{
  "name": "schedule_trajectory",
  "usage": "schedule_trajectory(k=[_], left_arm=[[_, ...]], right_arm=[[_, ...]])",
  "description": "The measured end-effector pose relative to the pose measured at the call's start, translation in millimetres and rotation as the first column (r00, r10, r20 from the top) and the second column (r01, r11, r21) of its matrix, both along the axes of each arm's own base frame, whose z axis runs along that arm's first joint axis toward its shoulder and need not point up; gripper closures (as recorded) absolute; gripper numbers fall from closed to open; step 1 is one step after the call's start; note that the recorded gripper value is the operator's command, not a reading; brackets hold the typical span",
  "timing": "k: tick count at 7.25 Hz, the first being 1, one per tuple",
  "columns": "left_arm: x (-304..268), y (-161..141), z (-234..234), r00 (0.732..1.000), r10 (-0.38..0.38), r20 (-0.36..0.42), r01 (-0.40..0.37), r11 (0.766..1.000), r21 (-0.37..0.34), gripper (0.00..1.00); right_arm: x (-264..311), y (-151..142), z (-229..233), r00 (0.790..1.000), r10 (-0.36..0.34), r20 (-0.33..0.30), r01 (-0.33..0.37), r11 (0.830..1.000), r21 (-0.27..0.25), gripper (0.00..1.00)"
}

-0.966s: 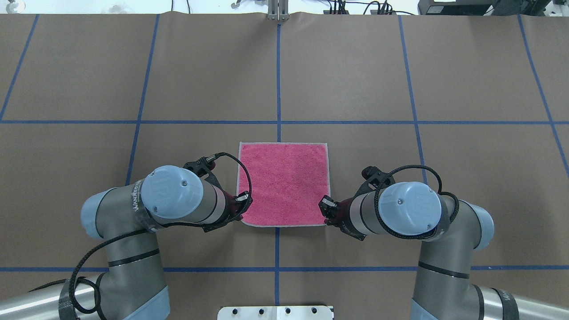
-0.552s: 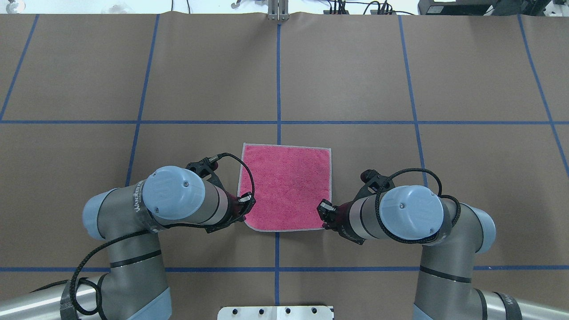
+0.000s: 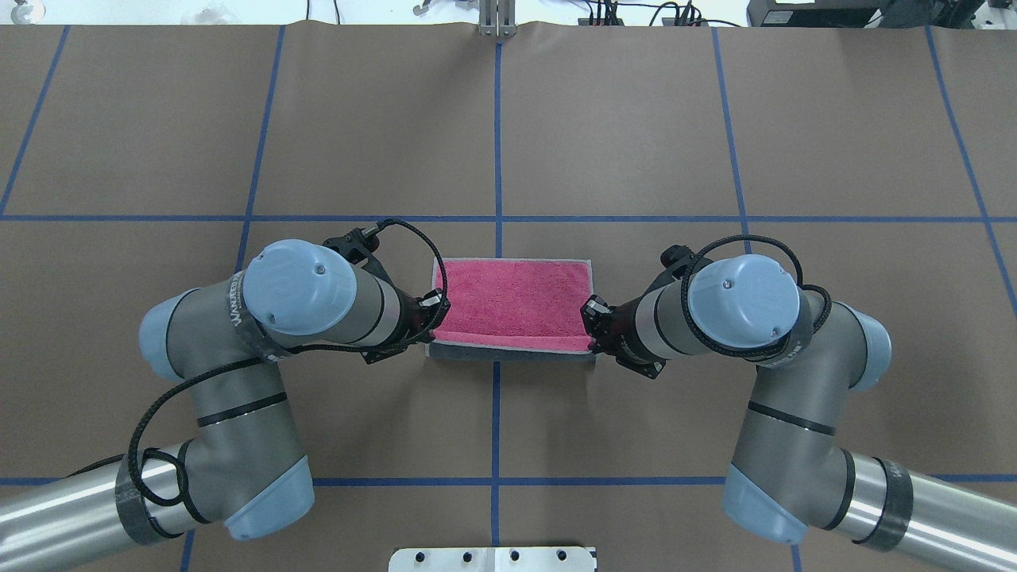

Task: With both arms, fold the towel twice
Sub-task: 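Lift the near corners with both grippers and fold them over the far edge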

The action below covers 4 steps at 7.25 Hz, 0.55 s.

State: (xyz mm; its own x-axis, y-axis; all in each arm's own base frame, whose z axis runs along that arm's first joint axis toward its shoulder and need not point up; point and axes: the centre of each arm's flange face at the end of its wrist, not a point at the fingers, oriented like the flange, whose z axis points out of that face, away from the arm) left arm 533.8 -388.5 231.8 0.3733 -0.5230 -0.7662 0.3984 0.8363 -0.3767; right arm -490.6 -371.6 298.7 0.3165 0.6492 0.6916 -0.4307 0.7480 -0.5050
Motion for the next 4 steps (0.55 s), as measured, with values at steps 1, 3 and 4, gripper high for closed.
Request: schedule_trajectory(k=[1,3,4], left_arm=[[3.0,-15.5,-3.9,1.0,-0.019,0.001,0.019,1.0,-0.001,1.0],[8.1,-45.8,-2.6,0.999,-0.055,0.001,0.055,0.999,0.0,1.0],[10.5,-56.7,3.4,0.998,-0.066,0.004,0.066,0.998,-0.001,1.0]], right_arm=[[0.3,-14.5,0.4,1.0,0.012,-0.003,-0.012,1.0,-0.009,1.0],[5.2,-38.4,0.9,0.999,0.042,-0.009,-0.042,0.999,-0.017,1.0],[1.0,-51.5,-2.5,0.998,0.055,-0.011,-0.055,0.998,-0.018,1.0]])
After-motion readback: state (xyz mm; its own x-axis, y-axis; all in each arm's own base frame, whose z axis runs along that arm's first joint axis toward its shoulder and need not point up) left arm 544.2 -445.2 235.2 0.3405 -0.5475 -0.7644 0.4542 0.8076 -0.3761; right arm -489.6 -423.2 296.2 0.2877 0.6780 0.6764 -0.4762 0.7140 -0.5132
